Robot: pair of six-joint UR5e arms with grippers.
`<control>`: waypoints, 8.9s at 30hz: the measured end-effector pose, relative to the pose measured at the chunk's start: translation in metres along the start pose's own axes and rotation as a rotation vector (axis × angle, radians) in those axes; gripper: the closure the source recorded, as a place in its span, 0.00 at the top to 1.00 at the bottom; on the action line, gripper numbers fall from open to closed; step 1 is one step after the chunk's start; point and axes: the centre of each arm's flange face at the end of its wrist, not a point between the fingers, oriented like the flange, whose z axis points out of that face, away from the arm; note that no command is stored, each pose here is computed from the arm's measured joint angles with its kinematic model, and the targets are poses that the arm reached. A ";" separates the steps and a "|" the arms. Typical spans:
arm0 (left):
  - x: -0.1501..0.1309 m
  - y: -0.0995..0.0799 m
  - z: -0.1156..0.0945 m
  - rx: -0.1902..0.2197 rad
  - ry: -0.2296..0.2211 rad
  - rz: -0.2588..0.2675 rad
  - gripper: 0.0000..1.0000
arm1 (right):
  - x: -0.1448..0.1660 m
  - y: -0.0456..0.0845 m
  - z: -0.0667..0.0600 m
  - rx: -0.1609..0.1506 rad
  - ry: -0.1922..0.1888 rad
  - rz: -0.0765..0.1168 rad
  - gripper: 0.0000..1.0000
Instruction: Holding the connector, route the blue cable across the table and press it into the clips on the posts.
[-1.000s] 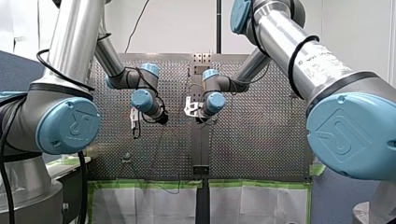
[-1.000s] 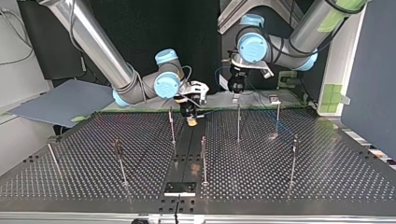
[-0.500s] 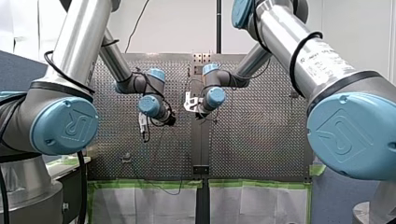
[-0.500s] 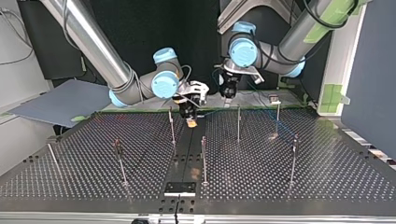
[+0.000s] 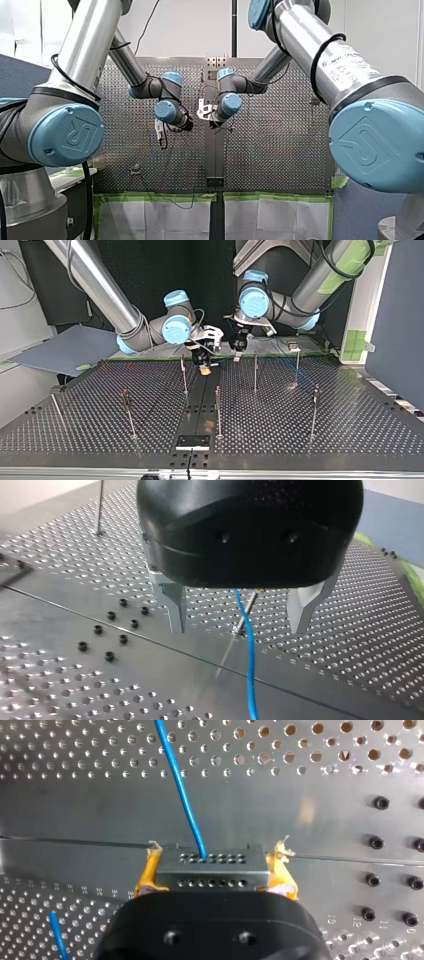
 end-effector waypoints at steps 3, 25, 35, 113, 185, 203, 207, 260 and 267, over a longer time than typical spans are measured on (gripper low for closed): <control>0.002 -0.002 0.009 -0.009 -0.006 -0.001 1.00 | 0.000 0.000 0.000 0.001 0.000 0.000 0.00; 0.024 -0.010 0.081 -0.042 -0.042 -0.042 1.00 | 0.002 0.011 0.003 -0.014 0.009 0.010 0.00; 0.009 -0.010 0.111 -0.042 -0.083 -0.059 1.00 | 0.003 0.012 0.004 -0.013 0.010 0.011 0.00; -0.050 -0.046 0.016 -0.273 -0.069 -0.004 0.00 | 0.077 0.007 -0.033 0.000 0.095 0.031 0.00; -0.194 -0.024 0.042 -0.109 -0.294 -0.037 0.00 | 0.199 0.051 -0.094 0.036 0.241 0.094 0.00; -0.204 -0.016 0.085 -0.095 -0.300 -0.044 0.00 | 0.223 0.090 -0.079 -0.003 0.287 0.104 0.00; -0.205 -0.015 0.084 -0.103 -0.288 -0.043 0.00 | 0.220 0.093 -0.076 -0.008 0.283 0.105 0.00; -0.215 -0.088 -0.061 -0.058 -0.150 0.045 1.00 | 0.223 0.094 -0.092 -0.037 0.242 0.111 0.00; -0.215 -0.111 -0.069 -0.044 -0.198 0.036 1.00 | 0.218 0.098 -0.099 -0.064 0.221 0.112 0.00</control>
